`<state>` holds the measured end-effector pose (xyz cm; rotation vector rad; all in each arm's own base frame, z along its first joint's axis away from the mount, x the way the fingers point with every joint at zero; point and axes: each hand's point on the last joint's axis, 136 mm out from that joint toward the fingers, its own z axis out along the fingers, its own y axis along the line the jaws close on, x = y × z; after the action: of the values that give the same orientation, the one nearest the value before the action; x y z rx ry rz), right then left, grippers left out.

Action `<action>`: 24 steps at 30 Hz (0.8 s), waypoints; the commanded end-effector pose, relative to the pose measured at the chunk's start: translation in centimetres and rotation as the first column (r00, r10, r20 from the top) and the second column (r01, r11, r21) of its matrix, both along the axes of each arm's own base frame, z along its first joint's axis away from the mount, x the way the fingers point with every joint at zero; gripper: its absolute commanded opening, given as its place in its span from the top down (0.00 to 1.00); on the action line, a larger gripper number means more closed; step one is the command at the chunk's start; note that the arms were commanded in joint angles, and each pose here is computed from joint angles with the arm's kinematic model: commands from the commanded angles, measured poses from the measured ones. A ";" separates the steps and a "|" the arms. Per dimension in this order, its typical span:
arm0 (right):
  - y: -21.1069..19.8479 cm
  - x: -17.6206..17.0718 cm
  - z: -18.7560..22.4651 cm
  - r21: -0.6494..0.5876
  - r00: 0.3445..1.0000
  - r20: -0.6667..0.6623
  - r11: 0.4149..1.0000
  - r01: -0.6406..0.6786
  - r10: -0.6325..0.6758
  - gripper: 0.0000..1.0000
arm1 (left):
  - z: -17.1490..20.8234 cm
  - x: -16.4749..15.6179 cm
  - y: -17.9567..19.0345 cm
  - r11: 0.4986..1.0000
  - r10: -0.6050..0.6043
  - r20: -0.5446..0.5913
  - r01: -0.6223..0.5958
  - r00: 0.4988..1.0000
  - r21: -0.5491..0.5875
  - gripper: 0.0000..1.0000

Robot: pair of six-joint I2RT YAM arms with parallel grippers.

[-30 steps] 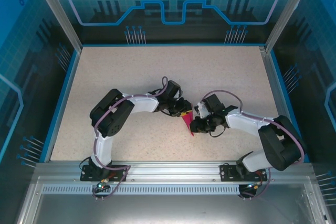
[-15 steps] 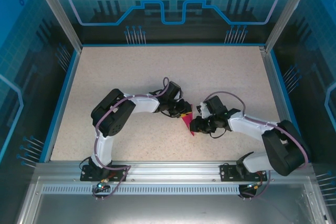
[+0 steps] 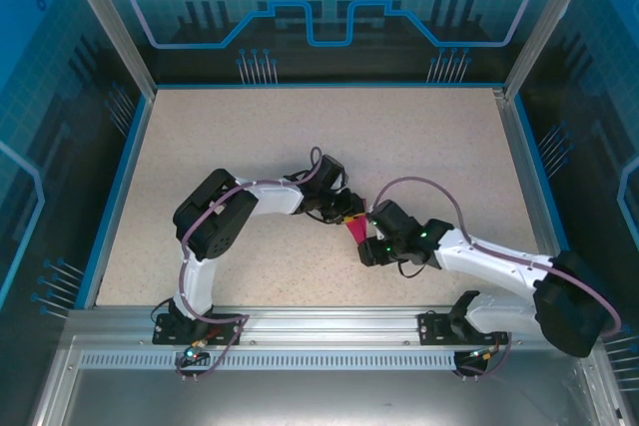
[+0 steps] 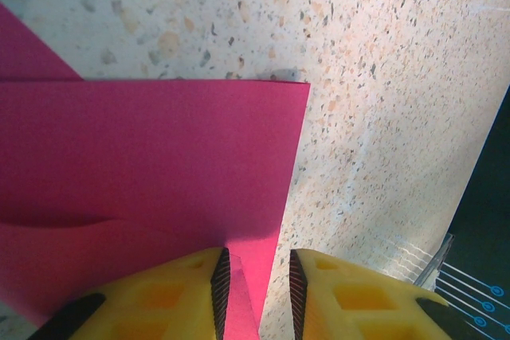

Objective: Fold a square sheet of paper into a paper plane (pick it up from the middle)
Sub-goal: Fold the wing for the fifth time at the center of the table.

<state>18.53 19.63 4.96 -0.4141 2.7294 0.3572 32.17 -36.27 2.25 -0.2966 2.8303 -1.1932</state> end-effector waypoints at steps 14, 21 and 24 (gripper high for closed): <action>1.5 0.7 -0.8 -0.367 0.985 0.143 0.929 -0.037 0.096 0.68 | -2.1 -1.7 0.6 0.997 -0.020 -0.067 0.025 0.998 0.066 0.71; 1.2 0.7 -1.2 -0.402 0.984 0.143 0.915 -0.035 0.101 0.69 | -2.1 -1.8 0.7 0.997 -0.021 -0.069 0.025 0.997 0.068 0.71; 1.4 0.5 -1.2 -0.407 0.983 0.143 0.912 -0.044 0.112 0.71 | -2.1 -1.8 0.6 0.997 -0.021 -0.070 0.026 0.997 0.069 0.71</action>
<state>18.98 20.64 3.16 -0.6322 2.6446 -0.1936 32.15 -36.27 2.24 -0.2958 2.8312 -1.1926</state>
